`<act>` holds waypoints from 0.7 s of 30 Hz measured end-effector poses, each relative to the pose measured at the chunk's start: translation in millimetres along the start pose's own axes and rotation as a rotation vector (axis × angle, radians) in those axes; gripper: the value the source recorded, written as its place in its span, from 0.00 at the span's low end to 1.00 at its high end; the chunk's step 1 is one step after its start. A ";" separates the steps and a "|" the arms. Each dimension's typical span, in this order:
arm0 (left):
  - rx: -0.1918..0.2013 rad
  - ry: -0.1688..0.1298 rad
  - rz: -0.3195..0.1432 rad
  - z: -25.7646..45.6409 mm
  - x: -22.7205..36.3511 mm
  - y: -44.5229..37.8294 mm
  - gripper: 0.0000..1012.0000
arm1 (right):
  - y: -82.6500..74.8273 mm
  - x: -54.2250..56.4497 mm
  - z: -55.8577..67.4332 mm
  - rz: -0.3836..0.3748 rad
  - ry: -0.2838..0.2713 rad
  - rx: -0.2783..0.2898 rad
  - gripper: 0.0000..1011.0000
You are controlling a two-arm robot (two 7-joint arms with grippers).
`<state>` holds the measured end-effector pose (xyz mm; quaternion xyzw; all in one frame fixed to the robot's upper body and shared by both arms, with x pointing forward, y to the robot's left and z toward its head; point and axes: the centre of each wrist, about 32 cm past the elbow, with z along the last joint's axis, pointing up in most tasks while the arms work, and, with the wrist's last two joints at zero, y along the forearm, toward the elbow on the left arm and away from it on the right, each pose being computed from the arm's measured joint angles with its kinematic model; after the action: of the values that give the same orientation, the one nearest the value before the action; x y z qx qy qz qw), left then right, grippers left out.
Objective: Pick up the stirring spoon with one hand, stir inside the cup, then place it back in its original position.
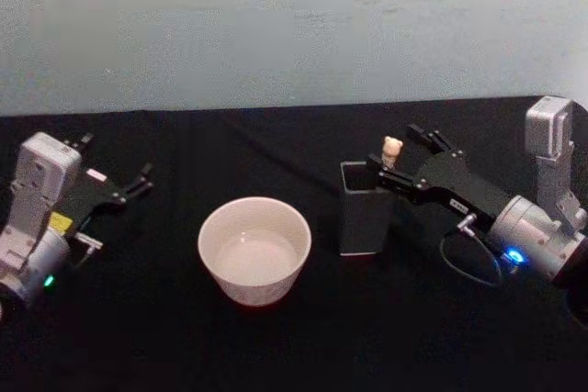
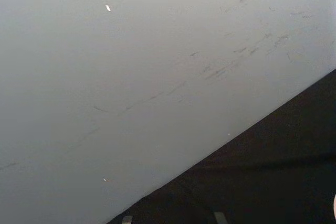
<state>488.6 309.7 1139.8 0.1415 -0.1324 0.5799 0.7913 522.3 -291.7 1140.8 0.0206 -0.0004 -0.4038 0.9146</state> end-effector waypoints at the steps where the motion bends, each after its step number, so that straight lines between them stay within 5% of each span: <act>1: 0.000 0.000 0.000 0.0 0.0 0.0 0.99 | -0.1 0.0 0.0 0.000 0.000 0.000 0.99; 13: 0.000 0.000 0.000 0.0 0.0 0.0 0.99 | -0.4 -0.3 0.3 -0.002 -0.003 0.001 0.96; 21: 0.000 0.000 0.000 0.0 0.0 0.0 0.99 | -0.6 -0.5 0.2 -0.002 -0.003 0.001 0.76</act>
<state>488.6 309.7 1139.7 0.1415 -0.1324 0.5799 0.7913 521.5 -291.7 1141.0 0.0205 -0.0022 -0.4049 0.9141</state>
